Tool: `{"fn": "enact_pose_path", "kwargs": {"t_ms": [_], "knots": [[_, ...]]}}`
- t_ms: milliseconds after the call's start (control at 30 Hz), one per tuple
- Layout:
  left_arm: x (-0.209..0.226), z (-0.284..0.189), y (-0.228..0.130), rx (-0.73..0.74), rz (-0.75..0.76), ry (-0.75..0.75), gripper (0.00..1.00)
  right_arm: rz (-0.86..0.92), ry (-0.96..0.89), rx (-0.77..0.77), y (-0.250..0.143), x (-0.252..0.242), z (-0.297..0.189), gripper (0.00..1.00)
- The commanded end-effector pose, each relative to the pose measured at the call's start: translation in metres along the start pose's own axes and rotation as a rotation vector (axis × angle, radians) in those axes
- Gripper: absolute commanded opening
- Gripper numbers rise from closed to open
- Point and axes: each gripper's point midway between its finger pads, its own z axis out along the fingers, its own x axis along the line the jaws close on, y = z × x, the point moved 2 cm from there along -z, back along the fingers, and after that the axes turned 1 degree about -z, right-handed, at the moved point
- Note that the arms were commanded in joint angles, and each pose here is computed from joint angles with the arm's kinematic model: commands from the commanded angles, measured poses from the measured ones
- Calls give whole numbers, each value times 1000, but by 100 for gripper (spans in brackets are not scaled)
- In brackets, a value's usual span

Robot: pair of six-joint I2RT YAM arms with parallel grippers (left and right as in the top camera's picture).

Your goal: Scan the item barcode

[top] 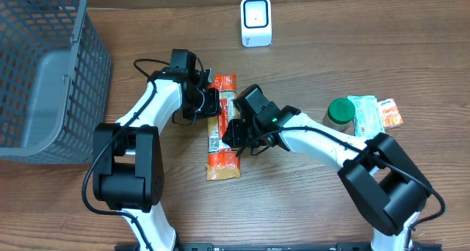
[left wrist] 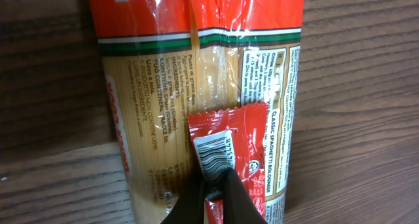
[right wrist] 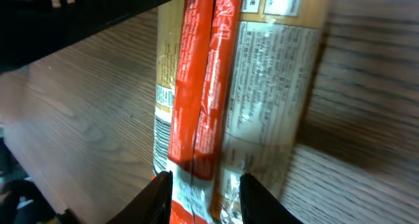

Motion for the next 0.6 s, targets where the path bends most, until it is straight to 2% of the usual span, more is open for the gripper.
{"fn": "enact_pose_path", "kwargs": {"t_ms": [0,67,200,400,433,467,567], "knots": [[20,29,-19,89,-44,68,4,30,46,74,-11,-3,16,32],[20,29,-19,89,-44,68,4,26,73,92,-14,0,18,31],[20,29,-20,90,-44,68,4,25,73,91,-13,0,18,18],[20,29,-20,90,-43,68,4,24,72,92,-13,-1,18,16],[20,29,-19,89,-43,68,4,24,72,92,-13,-1,18,14],[20,29,-19,89,-44,68,4,24,72,92,-13,-1,18,4],[20,29,-20,90,-44,67,4,15,72,92,-13,-1,18,4]]}}
